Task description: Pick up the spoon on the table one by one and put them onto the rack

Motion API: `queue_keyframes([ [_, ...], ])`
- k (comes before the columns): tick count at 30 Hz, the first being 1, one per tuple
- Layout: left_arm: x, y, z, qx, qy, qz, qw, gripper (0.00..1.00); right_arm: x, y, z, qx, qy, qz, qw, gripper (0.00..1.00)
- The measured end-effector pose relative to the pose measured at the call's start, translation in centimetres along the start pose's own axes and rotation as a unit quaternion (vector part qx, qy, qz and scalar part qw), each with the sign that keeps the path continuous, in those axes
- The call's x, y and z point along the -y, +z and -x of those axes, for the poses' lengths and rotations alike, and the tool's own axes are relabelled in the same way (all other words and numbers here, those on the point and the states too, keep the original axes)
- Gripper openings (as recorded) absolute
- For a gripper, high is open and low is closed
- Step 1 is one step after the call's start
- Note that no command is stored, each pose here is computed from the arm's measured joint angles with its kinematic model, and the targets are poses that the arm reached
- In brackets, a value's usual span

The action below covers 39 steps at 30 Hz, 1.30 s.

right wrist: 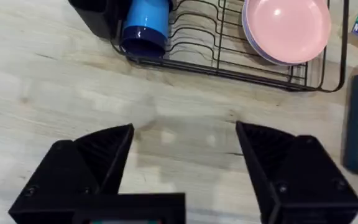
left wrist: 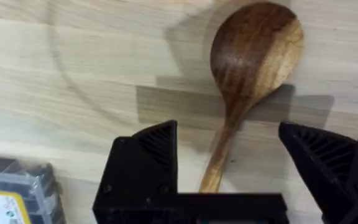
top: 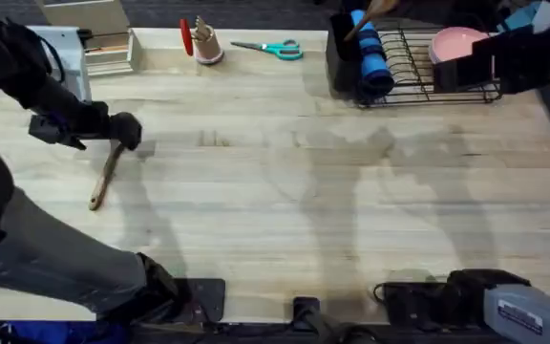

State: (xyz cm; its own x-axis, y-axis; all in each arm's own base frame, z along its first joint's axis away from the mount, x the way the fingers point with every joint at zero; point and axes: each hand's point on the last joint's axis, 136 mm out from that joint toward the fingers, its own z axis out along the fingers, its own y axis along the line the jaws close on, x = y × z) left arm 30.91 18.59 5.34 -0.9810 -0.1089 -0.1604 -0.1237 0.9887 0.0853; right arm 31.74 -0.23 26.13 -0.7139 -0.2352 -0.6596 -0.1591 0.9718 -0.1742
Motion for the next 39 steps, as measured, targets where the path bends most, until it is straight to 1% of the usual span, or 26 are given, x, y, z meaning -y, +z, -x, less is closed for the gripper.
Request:
queue_keyframes([
  [5,0.7,1.6,-0.6,-0.022,0.000,-0.021,1.000,0.994,0.0,0.0,0.0,0.000,0.000,0.000,1.000,0.996],
  [13,0.7,1.6,-0.7,-0.024,0.000,-0.023,0.999,0.994,0.0,0.0,0.0,0.000,0.000,0.000,1.000,0.996],
  [22,1.0,1.4,-1.7,-0.044,-0.001,-0.029,0.999,0.993,0.0,0.0,0.0,0.000,0.000,0.000,1.000,0.996],
  [39,1.0,1.5,-1.4,-0.040,0.001,-0.029,0.999,0.993,0.0,0.0,0.0,0.000,0.000,0.000,1.000,0.996],
])
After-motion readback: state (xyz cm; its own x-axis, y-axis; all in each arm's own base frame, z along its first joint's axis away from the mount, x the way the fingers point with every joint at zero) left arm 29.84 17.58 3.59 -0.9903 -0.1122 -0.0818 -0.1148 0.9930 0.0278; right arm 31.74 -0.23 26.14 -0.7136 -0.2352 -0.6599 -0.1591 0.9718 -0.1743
